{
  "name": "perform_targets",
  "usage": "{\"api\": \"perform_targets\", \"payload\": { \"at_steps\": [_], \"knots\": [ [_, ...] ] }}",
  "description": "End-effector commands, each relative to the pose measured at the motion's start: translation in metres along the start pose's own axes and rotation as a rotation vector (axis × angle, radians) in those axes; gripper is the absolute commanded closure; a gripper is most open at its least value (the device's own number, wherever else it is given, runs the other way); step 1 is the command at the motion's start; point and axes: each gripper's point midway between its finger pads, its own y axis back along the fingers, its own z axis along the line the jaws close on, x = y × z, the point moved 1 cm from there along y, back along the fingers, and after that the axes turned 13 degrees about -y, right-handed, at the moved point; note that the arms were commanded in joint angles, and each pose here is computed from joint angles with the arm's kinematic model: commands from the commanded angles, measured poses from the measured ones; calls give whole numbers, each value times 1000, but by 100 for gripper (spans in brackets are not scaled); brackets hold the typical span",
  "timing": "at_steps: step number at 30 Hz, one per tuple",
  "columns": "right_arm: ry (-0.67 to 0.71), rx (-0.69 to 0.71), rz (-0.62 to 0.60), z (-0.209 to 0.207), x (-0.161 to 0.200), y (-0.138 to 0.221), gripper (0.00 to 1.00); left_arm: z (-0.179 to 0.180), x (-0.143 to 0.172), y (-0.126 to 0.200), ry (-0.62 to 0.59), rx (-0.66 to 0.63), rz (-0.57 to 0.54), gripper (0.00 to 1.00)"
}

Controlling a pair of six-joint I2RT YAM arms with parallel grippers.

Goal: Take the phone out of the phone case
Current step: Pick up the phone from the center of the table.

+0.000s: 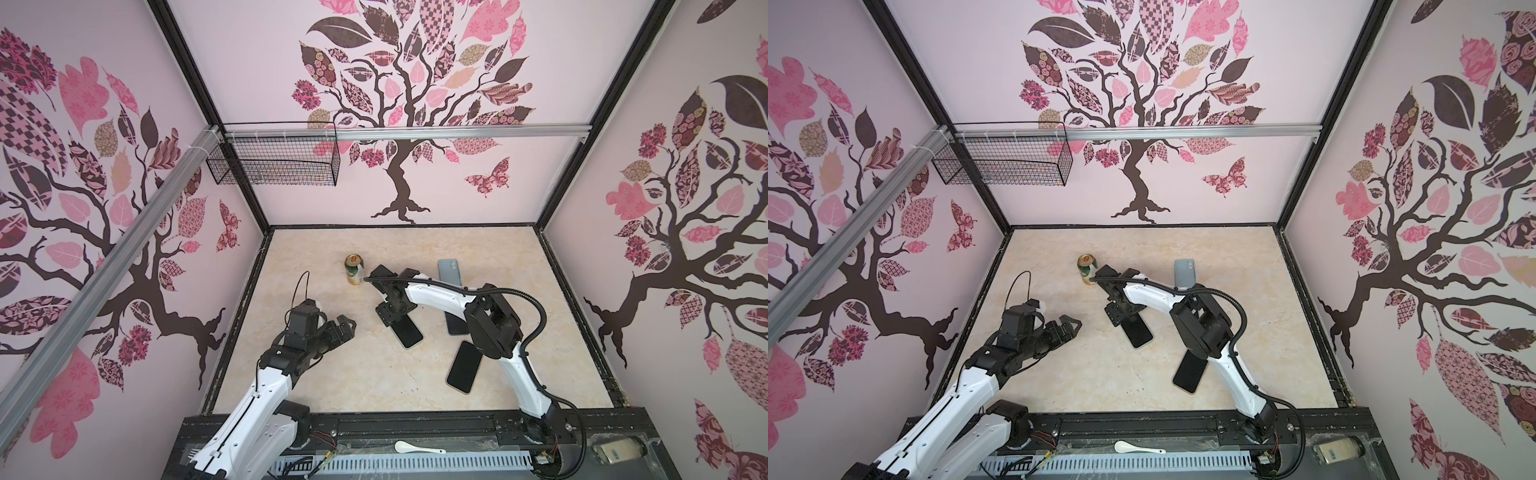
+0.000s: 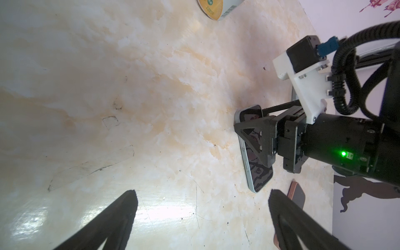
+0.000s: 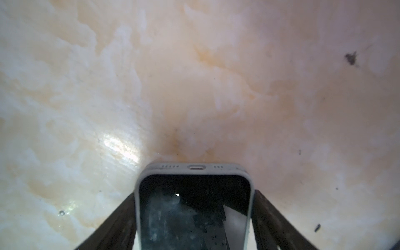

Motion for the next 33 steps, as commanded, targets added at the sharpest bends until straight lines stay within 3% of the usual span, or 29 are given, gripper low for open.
{"api": "perform_targets", "payload": {
  "at_steps": [1, 9, 20, 33],
  "knots": [
    [-38, 29, 67, -5, 13, -12, 28, -19, -18, 7, -46, 70, -40, 2],
    [-282, -150, -14, -29, -17, 26, 33, -59, -11, -6, -142, 187, -12, 2],
    [-561, -456, -78, -51, -20, 57, 34, -88, -5, -32, -186, 319, 24, 4],
    [-922, -651, -176, -66, -8, 74, 36, -114, 21, -52, -266, 325, 33, 9]
  ]
}}
